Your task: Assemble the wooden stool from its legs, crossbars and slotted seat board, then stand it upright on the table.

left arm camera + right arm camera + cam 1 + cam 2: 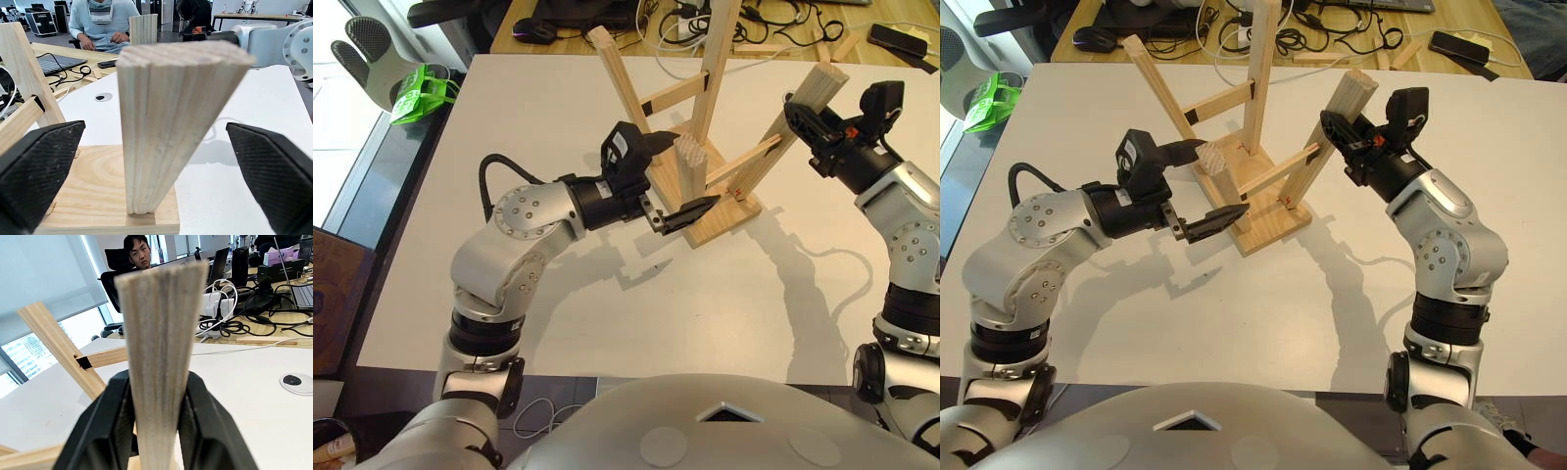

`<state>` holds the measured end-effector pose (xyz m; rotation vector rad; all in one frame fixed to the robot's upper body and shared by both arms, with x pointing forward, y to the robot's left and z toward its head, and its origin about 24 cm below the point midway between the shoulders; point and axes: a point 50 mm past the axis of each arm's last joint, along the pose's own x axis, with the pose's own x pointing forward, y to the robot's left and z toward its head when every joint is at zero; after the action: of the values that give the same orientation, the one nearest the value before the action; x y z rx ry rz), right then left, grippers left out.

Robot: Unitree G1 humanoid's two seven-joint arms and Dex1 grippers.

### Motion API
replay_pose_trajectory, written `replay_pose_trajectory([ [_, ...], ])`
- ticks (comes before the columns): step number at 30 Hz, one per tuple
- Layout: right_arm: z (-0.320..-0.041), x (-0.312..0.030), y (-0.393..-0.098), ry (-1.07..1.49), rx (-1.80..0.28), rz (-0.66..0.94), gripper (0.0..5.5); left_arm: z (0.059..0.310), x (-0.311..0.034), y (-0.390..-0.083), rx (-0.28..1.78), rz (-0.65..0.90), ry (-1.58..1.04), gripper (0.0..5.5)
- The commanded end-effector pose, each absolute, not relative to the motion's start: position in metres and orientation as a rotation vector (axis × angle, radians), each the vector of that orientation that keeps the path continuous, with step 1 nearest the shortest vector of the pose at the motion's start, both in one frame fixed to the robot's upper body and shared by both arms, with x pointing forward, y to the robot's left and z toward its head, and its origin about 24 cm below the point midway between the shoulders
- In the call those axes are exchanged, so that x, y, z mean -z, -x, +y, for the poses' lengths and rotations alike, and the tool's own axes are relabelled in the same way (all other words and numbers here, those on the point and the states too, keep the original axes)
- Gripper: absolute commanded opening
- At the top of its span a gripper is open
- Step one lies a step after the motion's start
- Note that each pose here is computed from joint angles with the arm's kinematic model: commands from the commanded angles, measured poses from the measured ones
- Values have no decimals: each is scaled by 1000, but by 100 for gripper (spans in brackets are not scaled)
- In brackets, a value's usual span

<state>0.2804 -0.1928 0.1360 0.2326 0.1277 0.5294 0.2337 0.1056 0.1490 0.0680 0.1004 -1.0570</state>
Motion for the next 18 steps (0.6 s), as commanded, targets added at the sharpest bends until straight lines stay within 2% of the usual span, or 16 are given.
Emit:
replay_pose_trajectory([
  [1,-192,-133,-279,-229,-520,146,104,101,-149,-237,1028,107,-51,492],
  [10,-193,-131,-279,-227,-518,149,104,95,-138,-231,1011,218,10,352],
  [18,-198,-125,-275,-222,-498,154,103,92,-144,-233,971,207,38,243],
])
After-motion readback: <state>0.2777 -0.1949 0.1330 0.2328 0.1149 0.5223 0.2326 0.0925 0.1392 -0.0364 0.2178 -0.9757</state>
